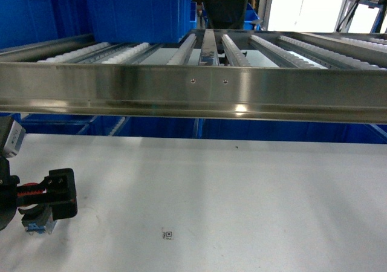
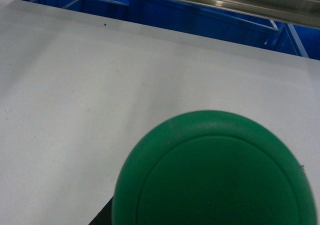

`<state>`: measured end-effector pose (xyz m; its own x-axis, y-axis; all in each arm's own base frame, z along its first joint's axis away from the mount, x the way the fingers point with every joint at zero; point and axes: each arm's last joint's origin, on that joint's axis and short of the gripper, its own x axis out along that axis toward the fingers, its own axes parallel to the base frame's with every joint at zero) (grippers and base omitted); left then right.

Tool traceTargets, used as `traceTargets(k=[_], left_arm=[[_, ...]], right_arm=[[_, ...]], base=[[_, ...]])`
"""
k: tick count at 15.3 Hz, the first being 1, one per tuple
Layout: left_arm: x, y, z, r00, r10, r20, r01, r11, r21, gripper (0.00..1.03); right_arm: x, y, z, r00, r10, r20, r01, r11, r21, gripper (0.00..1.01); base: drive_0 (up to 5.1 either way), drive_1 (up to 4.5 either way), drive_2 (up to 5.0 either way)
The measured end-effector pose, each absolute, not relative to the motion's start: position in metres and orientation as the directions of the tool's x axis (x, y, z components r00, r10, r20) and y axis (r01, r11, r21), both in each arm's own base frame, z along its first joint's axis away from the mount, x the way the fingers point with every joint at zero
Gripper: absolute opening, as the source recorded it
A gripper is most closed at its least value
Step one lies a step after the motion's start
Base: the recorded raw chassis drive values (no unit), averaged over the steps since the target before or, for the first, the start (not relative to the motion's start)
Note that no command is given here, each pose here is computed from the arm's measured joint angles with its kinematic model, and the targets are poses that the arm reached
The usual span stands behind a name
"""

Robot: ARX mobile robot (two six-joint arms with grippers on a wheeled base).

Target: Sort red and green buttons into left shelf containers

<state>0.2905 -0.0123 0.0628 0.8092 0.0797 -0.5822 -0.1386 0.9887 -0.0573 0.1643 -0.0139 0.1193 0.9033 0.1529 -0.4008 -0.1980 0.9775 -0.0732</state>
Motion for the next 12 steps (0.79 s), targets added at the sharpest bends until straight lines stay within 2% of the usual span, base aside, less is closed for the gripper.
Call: traceTargets(k=[1, 6, 9, 12], left_arm=[[0.296, -0.012, 0.063, 0.817, 0.076, -0.571, -0.136, 0.989, -0.063, 0.98], [0.298, -0.013, 0.053, 0.797, 0.088, -0.597, -0.14, 0.989, -0.04, 0.98], [0.297, -0.025, 0.05, 0.804, 0.096, -0.587, -0.11, 0.994, 0.012, 0.98], [0.292, -0.031, 0.043, 0.785, 0.1, -0.612, -0.095, 0.995, 0.041, 0.98]], right_arm=[[0.164, -0.014, 0.119, 0.903, 0.153, -0.401, -0.198, 0.977, -0.073, 0.27], [0.164, -0.014, 0.119, 0.903, 0.153, -0.401, -0.198, 0.977, -0.074, 0.27], [0.164, -0.014, 0.119, 0.903, 0.153, -0.401, -0.198, 0.977, -0.073, 0.27], [0.164, -0.014, 0.119, 0.903, 0.153, -0.401, -0.198, 0.977, -0.074, 0.27]], base=[[0.0, 0.0, 0.0], [0.0, 0.0, 0.0], [0.0, 0.0, 0.0], [0.0, 0.0, 0.0]])
